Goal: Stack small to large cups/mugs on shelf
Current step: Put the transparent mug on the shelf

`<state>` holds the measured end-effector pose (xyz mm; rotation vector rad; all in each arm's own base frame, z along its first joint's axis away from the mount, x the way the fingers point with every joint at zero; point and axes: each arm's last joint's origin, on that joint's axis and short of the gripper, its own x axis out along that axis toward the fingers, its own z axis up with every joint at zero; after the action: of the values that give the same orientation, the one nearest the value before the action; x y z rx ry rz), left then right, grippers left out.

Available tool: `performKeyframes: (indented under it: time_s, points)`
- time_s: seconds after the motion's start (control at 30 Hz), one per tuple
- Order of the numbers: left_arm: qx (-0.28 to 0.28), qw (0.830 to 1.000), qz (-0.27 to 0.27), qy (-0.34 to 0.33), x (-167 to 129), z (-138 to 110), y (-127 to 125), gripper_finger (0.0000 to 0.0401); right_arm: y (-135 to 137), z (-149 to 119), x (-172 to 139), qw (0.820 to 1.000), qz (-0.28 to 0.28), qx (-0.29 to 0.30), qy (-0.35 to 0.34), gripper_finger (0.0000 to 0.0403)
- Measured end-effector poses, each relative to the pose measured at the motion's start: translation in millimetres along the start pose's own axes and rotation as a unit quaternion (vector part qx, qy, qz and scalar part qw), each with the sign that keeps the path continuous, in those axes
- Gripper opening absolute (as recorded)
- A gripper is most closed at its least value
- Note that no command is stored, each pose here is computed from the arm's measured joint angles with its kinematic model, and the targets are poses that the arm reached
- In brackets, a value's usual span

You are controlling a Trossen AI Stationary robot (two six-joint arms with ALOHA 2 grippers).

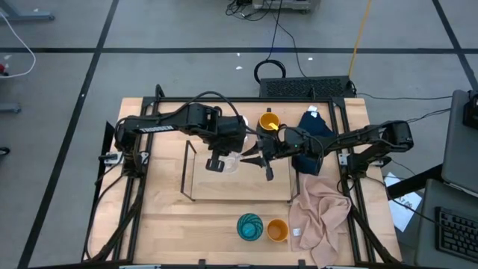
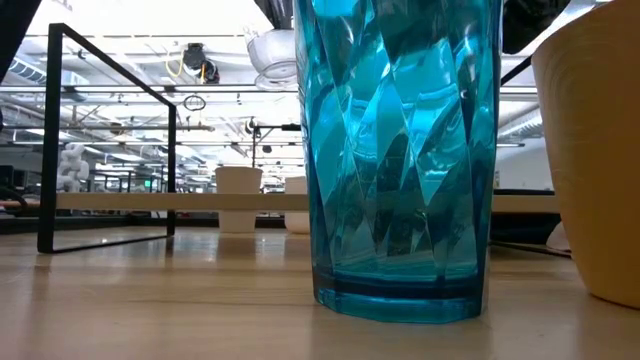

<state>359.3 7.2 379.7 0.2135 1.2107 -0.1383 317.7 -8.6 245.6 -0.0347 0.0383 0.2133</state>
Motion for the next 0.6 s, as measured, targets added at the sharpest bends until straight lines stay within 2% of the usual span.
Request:
performKeyframes:
  time_s: [0.13,0.3,0.6]
  points:
    - [0.000,1.000,0.000,0.000,0.0,0.0,0.0,0.0001,-0.2,0.0,0.0,1.000,-0.003,-0.010,0.000,0.0012]
    - [-0.002,1.000,0.002,0.002,-0.6,-0.7,0.4,0.0001,-1.8,0.4,-0.1,0.999,-0.034,0.000,-0.001,0.0012]
    - [-0.005,1.000,0.005,0.002,-0.6,-0.7,0.5,0.0006,-2.3,0.4,-0.2,0.999,-0.038,0.001,-0.002,0.0009]
